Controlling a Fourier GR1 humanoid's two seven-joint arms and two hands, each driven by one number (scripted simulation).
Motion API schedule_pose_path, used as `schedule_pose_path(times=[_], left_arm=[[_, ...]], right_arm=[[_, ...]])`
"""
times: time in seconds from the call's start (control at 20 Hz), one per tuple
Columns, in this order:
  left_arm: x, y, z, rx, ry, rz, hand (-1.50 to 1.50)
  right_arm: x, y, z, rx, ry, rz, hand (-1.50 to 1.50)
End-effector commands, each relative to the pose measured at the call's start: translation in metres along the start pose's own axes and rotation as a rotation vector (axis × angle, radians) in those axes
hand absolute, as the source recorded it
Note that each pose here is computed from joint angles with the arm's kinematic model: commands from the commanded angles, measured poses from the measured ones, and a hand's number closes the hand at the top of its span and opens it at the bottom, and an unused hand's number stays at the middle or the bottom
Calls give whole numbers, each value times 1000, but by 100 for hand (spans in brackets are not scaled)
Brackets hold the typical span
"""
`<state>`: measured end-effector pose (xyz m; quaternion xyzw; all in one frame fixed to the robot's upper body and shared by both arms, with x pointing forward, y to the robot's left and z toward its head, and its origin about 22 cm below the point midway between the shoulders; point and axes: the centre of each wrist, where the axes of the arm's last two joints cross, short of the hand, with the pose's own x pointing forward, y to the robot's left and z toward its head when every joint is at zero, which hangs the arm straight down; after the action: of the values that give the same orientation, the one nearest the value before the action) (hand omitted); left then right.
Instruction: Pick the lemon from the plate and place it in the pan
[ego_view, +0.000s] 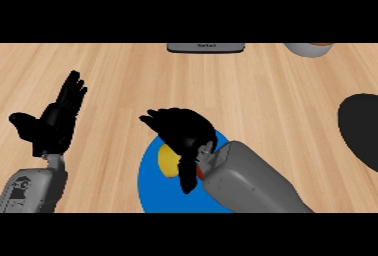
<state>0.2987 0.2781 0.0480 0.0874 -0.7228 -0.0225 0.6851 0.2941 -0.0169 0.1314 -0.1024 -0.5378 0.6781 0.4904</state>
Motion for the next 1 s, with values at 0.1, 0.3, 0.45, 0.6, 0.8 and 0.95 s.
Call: schedule_pose_path(times=[0.1,0.3,0.45,0.6,0.8,0.95], left_arm=[[6,-5,-3,8,12,-5,0],[0,-3,3,-5,3,-6,0],[4,1,17,12,16,-6,0],[0,2,13,3,-3,-8,0],[16,-4,10,-12,-3,0,0],[3,-13,3,3,-12,-8,0]], right_arm=[[-4,-10,-5,57,67,115,-150],[6,35,-10,77,107,137,-150],[5,10,-22,116,114,118,-150],[0,15,-27,104,111,108,-150],[2,31,-42,97,116,147,-150],[4,45,-43,117,142,175,-150]])
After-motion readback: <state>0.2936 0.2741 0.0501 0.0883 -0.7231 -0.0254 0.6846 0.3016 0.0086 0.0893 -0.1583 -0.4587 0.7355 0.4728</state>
